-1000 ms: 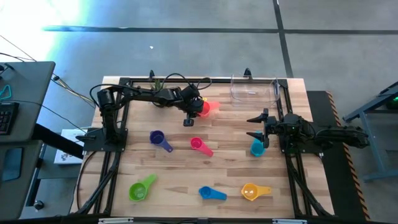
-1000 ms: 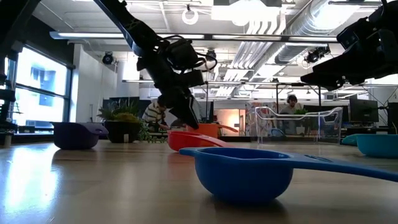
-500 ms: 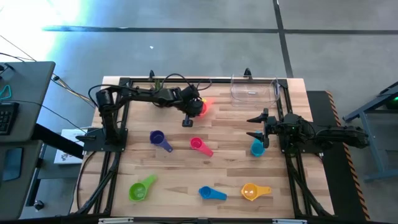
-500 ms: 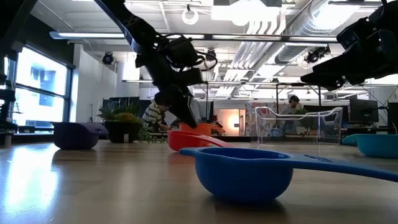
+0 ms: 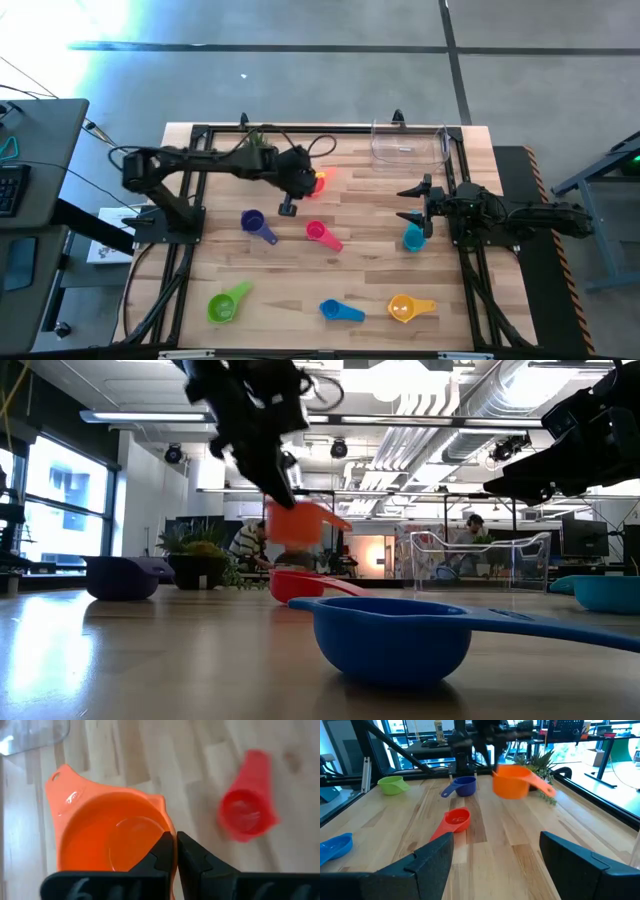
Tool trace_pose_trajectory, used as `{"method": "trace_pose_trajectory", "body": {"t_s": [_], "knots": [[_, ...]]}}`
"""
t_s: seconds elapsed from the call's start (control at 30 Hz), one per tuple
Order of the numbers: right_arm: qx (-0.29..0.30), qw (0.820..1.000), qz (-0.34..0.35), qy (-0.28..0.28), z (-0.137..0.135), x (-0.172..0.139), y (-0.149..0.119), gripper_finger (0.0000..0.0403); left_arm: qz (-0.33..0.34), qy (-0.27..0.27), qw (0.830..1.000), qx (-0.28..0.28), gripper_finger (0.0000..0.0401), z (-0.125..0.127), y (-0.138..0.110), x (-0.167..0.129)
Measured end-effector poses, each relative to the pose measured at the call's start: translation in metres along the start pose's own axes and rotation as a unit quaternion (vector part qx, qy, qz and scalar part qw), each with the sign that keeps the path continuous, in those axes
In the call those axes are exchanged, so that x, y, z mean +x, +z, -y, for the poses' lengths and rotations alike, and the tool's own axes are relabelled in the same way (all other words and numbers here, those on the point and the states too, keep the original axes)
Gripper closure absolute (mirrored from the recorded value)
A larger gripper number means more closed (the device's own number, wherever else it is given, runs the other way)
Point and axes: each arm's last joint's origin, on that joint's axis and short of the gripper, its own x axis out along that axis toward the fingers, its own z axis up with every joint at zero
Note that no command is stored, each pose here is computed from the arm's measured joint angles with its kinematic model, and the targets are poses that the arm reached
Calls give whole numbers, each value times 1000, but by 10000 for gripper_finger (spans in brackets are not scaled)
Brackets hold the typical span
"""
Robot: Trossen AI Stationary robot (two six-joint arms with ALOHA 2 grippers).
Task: Nest measuring cups in basket
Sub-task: Move the orange measuring cup to the bottom center of the table
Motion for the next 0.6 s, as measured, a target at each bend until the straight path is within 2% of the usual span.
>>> {"method": "trace_pose_trajectory", "body": {"t_s": [0.07, 0.2, 0.33, 0.5, 0.6], "knots": [[0, 1000, 0, 0, 0, 0, 0, 116, 1, -7, 1000, -1, 397, 18, 5, -14], [0, 1000, -1, 0, 0, 0, 0, 116, 17, 20, 1000, 9, 396, 56, 15, -39], [0, 1000, -6, 0, 0, 1, -1, 116, 33, 34, 999, -6, 395, 94, 18, -56], [0, 1000, -10, 0, 0, 1, -1, 116, 34, 15, 998, -44, 393, 139, 13, -59], [0, 1000, -10, 0, 0, 1, -2, 116, 41, 18, 998, -43, 393, 166, 9, -55]]}}
